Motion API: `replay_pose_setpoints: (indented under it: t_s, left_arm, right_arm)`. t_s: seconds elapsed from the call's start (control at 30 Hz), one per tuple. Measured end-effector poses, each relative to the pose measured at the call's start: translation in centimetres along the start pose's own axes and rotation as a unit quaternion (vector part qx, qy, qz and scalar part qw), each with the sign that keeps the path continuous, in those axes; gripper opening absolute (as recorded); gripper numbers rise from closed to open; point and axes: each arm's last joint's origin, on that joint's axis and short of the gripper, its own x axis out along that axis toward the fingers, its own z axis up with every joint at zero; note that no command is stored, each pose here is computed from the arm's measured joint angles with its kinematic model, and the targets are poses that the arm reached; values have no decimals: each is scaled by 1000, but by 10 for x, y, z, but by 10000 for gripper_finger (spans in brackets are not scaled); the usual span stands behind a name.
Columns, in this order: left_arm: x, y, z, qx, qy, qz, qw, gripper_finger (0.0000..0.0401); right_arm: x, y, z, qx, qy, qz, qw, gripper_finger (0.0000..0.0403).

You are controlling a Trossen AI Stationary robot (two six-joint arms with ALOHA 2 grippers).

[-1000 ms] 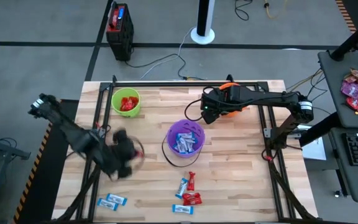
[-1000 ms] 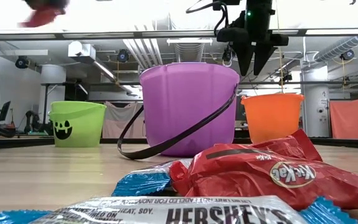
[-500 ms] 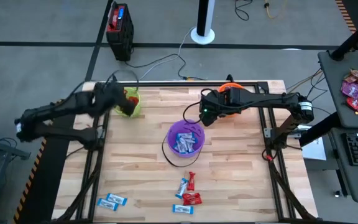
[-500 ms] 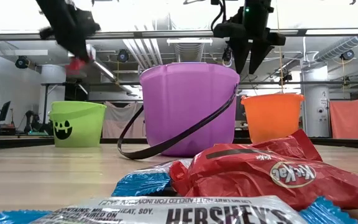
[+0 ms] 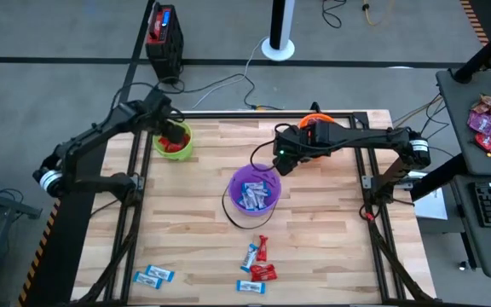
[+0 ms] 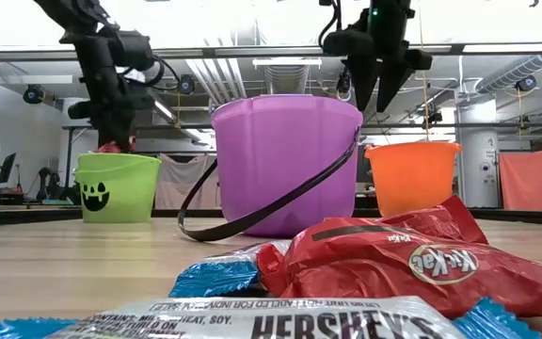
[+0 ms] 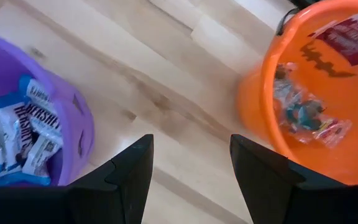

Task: Sort candy by brand, put in halloween buckets
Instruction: Put the red chocolate into the green bucket

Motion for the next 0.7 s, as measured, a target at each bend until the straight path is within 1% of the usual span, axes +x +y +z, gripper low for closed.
replay_pose_setpoints:
  t_s: [0.23,0.33,0.4,0.5,0.63,0.7]
  left_arm:
    - [7,-2,2,3,15,1,1000,104]
    - [5,-2,1,2,11,0,1000,130]
    - [1,-2,0,1,5,-6,1000,144]
    - [-11,-3,-5,-6,-9,-40,999,160]
    - [-35,-13,-15,-17,-33,-125,992,170]
    - [-48,-22,-23,-18,-44,-166,985,170]
  right_arm:
    - [-3,9,-9,10,31,34,999,206]
    - [-8,19,-20,20,52,56,997,206]
    - [-14,29,-33,22,59,68,996,206]
    - [-26,48,-59,17,73,95,993,206]
    - [-44,76,-97,18,73,155,985,206]
    - [-51,89,-114,34,72,193,978,206]
